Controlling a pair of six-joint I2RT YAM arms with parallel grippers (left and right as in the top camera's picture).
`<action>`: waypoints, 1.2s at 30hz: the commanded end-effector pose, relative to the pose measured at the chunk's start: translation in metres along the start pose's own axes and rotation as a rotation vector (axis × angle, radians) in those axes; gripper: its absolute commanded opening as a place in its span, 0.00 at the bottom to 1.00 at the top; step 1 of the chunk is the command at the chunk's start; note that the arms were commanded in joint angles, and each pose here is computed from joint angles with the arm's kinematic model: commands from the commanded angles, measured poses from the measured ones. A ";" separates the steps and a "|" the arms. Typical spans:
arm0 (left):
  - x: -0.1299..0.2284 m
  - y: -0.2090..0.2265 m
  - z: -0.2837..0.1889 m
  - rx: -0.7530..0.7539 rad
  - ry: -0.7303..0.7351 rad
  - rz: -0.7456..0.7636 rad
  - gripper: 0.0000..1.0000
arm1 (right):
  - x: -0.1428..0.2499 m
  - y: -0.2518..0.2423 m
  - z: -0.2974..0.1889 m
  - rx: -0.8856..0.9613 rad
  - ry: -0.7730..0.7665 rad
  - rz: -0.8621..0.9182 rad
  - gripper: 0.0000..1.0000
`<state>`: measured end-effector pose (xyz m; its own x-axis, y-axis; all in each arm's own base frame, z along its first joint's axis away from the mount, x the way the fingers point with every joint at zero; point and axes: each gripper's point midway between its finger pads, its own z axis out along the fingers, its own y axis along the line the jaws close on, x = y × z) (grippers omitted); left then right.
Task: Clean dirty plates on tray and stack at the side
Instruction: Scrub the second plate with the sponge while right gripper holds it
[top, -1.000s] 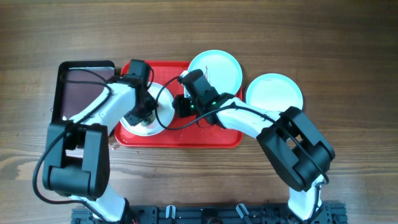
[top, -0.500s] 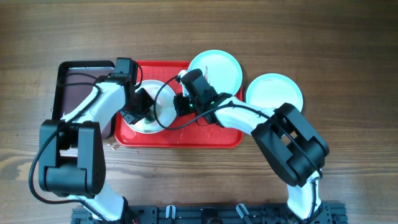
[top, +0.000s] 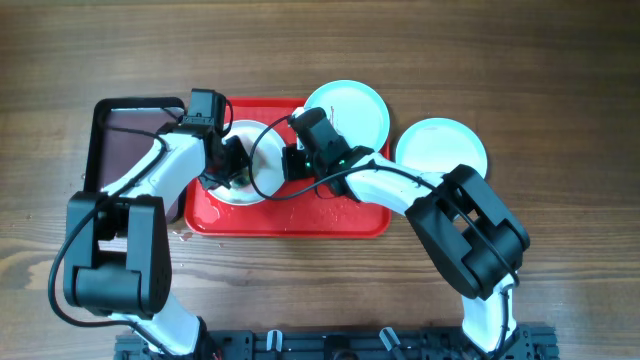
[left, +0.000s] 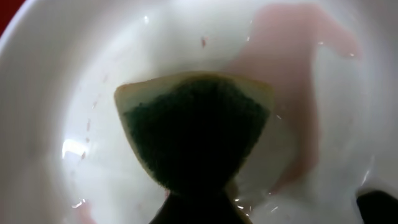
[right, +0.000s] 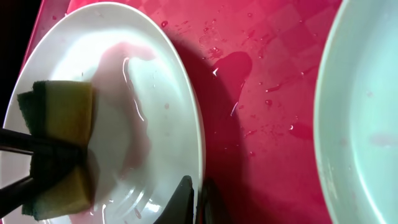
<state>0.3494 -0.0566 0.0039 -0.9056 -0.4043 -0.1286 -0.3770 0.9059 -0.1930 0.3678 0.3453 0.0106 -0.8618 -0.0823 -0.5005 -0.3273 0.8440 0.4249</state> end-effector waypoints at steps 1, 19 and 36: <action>0.010 0.004 0.016 0.031 0.053 0.244 0.04 | 0.012 0.001 0.006 -0.011 0.044 -0.024 0.04; -0.004 0.063 0.009 -0.199 0.004 -0.073 0.04 | 0.013 0.000 0.006 -0.008 0.050 -0.023 0.04; 0.010 0.019 -0.003 0.038 0.143 0.126 0.04 | 0.013 0.000 0.006 -0.008 0.049 -0.021 0.04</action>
<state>0.3272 0.0018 0.0051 -0.8862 -0.4587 -0.0657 -0.4579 0.8886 -0.0283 0.3583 0.3532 0.0105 -0.8677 -0.1078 -0.4853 -0.3492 0.8271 0.4405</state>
